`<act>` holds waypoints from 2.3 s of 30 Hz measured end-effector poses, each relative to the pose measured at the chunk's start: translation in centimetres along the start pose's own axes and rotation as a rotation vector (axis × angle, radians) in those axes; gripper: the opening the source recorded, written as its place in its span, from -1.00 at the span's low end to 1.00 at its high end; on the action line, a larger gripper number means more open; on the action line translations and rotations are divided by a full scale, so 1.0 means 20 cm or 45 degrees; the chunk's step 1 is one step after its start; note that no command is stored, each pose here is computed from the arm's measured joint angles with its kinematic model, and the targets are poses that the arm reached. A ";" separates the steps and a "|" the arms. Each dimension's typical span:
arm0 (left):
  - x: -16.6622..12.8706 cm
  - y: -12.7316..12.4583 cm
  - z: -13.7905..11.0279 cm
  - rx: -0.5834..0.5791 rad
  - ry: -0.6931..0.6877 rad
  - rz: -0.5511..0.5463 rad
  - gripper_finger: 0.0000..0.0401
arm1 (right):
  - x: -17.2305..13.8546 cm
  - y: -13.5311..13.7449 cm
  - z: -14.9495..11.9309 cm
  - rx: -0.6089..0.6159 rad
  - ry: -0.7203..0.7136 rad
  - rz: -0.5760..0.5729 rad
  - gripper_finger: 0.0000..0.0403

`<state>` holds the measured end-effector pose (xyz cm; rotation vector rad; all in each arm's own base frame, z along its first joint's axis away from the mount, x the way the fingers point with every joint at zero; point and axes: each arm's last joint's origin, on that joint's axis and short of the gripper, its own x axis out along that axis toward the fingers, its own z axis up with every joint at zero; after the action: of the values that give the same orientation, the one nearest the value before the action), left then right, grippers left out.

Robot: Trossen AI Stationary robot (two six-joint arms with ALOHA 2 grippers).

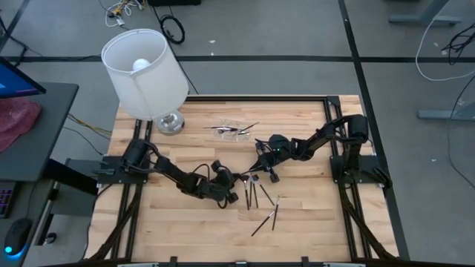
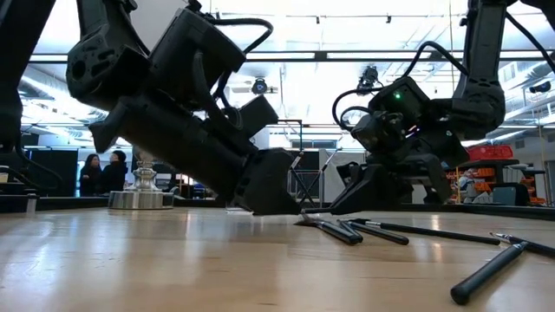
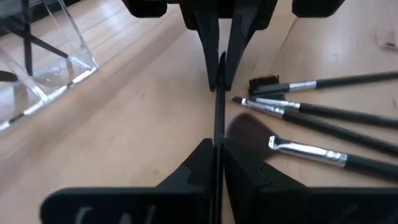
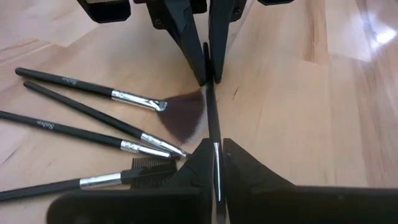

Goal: Put items in baskets/containers
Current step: Put the black eyeshadow brush into the transparent organizer

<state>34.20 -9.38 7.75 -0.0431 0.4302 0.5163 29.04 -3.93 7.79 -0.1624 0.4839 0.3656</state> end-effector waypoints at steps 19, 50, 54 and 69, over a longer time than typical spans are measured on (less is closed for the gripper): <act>-0.36 0.20 0.49 0.151 -0.106 0.228 -0.32 | -0.27 -0.08 0.53 -0.430 0.507 -0.526 -0.92; -0.49 0.40 0.49 0.597 0.020 0.715 -0.37 | -0.21 -0.56 0.62 -2.096 0.991 -0.564 -0.92; -0.53 0.44 0.53 0.541 0.006 0.705 -0.37 | -0.17 -0.56 0.59 -2.093 0.979 -0.536 -0.92; -0.59 0.52 0.56 0.384 0.064 0.602 -0.37 | -0.13 -0.56 0.57 -2.067 0.813 -0.492 -0.84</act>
<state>24.25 -4.14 23.49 0.3442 0.5671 0.9104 35.95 -12.34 19.68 -1.9643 0.6599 0.2379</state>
